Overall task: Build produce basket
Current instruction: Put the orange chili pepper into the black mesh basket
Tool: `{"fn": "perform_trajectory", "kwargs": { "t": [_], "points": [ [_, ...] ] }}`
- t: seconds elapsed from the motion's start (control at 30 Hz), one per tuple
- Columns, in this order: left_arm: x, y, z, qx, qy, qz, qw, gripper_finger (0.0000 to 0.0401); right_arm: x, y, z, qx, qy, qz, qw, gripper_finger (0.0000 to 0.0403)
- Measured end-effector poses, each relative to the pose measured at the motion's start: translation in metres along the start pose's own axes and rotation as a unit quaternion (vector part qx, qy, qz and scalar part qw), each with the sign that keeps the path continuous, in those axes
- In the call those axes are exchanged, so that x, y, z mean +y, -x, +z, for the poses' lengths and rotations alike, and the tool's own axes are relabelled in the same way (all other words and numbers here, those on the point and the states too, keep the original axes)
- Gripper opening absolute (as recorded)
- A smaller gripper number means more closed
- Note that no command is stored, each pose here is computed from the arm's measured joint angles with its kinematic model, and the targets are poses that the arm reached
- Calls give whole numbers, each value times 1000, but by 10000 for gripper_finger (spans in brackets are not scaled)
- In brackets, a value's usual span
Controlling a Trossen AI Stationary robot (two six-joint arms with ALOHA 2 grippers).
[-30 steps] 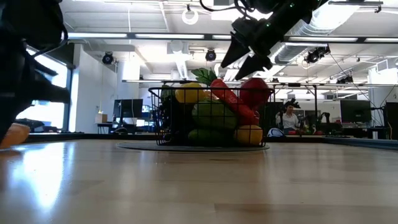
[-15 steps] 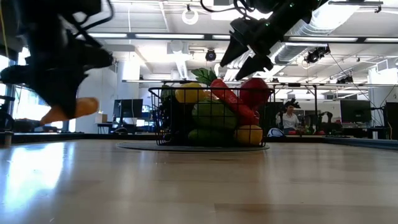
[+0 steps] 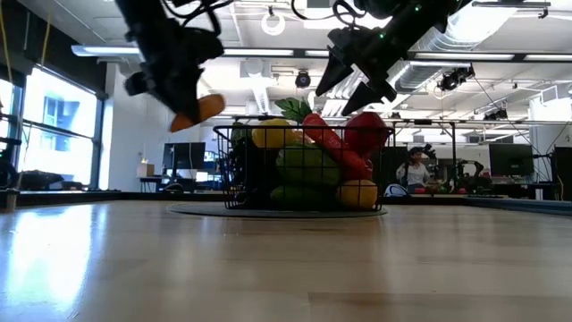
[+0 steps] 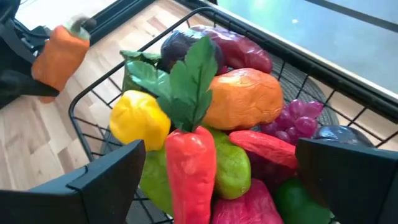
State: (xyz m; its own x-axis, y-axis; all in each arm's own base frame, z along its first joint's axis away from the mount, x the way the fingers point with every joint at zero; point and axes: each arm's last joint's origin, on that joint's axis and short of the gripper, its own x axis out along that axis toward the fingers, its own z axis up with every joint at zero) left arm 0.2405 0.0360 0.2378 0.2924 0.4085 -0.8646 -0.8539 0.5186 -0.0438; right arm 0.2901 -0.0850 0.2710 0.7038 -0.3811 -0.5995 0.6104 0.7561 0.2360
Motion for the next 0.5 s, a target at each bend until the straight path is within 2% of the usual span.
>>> {"fn": "perform_trajectory", "kwargs": {
  "t": [0.33,0.5],
  "points": [
    [0,-3,48,-98,-36,-104,989,53,-2,0,1,-19,-32,-36,999,399],
    [5,-5,63,-137,-52,-115,982,53,-2,0,2,-30,-58,-43,997,399]
  ]
}}
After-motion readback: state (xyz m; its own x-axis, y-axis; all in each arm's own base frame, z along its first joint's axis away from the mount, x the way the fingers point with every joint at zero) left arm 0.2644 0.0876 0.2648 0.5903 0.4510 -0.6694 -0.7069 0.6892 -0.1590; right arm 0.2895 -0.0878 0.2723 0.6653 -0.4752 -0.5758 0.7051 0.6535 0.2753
